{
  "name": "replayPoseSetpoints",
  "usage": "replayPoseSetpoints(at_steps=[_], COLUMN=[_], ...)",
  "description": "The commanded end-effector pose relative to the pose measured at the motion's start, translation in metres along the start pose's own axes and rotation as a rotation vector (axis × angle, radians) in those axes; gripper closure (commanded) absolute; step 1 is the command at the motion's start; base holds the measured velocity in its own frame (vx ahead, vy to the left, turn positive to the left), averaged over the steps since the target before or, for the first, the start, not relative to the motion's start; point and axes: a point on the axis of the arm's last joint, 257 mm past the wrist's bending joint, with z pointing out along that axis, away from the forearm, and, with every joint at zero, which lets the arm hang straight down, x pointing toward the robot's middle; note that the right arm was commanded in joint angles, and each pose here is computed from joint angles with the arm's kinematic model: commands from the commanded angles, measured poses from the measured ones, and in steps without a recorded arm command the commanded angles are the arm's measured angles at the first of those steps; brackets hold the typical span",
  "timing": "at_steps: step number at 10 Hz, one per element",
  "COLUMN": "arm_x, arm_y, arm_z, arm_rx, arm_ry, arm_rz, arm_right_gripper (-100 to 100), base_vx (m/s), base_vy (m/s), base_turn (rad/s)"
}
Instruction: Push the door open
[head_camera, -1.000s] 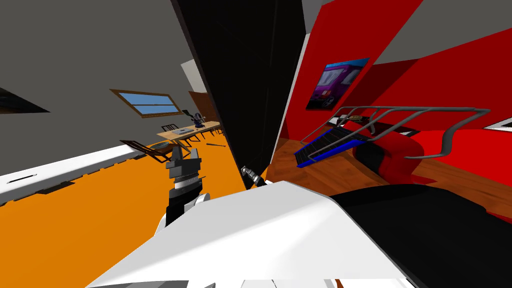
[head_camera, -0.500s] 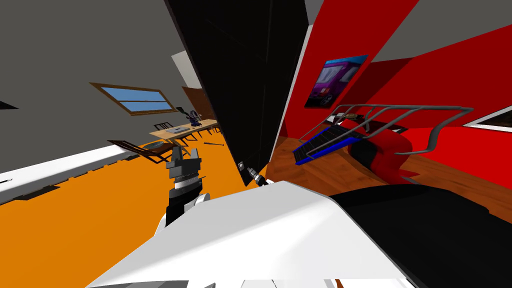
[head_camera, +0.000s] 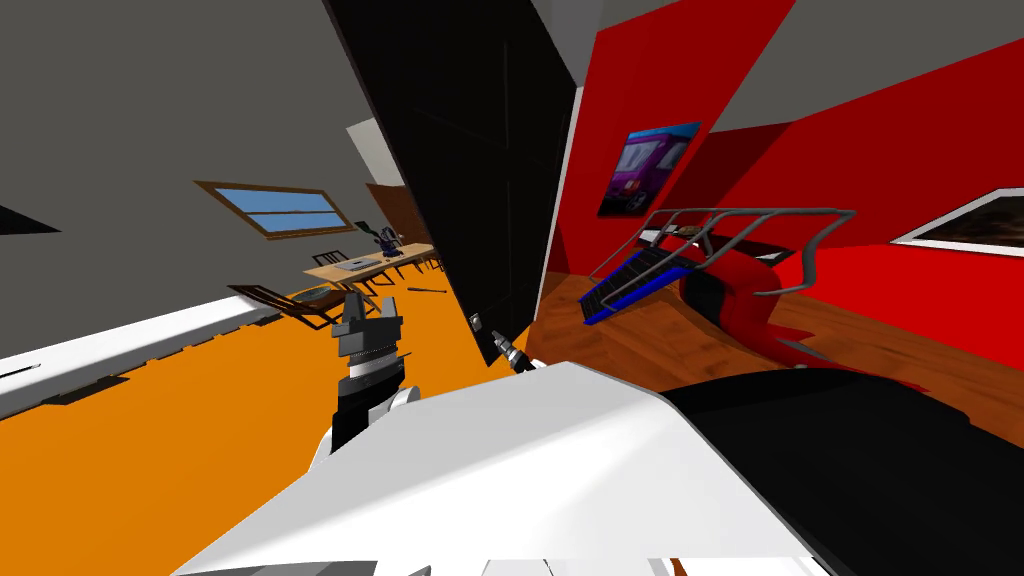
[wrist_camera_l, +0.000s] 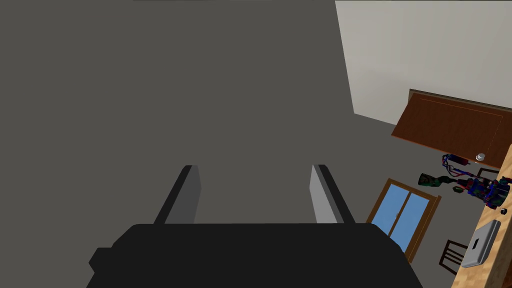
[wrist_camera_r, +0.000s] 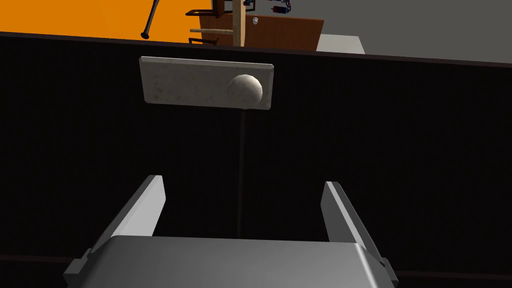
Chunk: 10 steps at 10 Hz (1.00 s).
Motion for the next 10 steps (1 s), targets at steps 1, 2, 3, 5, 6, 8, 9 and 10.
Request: replayPoseSetpoints(at_steps=[1,2,3,5,6,8,9,10], arm_x=[-0.0044,-0.0054,-0.0073,-0.0090,-0.0094,-0.0082,-0.0065,-0.0070], arm_y=[-0.0014,-0.0017,-0.0020,-0.0019,-0.0014,0.0003,0.0017,0.0006], arm_z=[-0.0016,-0.0018,-0.0022,-0.0020,-0.0013,0.0009,0.0026,0.0017], arm_rx=[0.003,0.003,0.004,0.003,0.001,-0.004,-0.008,-0.005], arm_ry=[-0.005,-0.006,-0.009,-0.014,-0.017,-0.021,-0.023,-0.022], arm_rz=[-0.007,-0.009,-0.012,-0.014,-0.013,-0.010,-0.006,-0.008], arm_right_gripper=[-100,-100,-100,-100,-100,-100,-100,-100], base_vx=[0.060,0.138,0.151,0.166,0.201,0.209,0.166,0.066], base_vy=[0.055,0.114,0.137,0.134,0.109,0.112,0.103,0.041], base_turn=[0.038,0.021,0.016,0.022,0.022,0.029,0.022,-0.012])
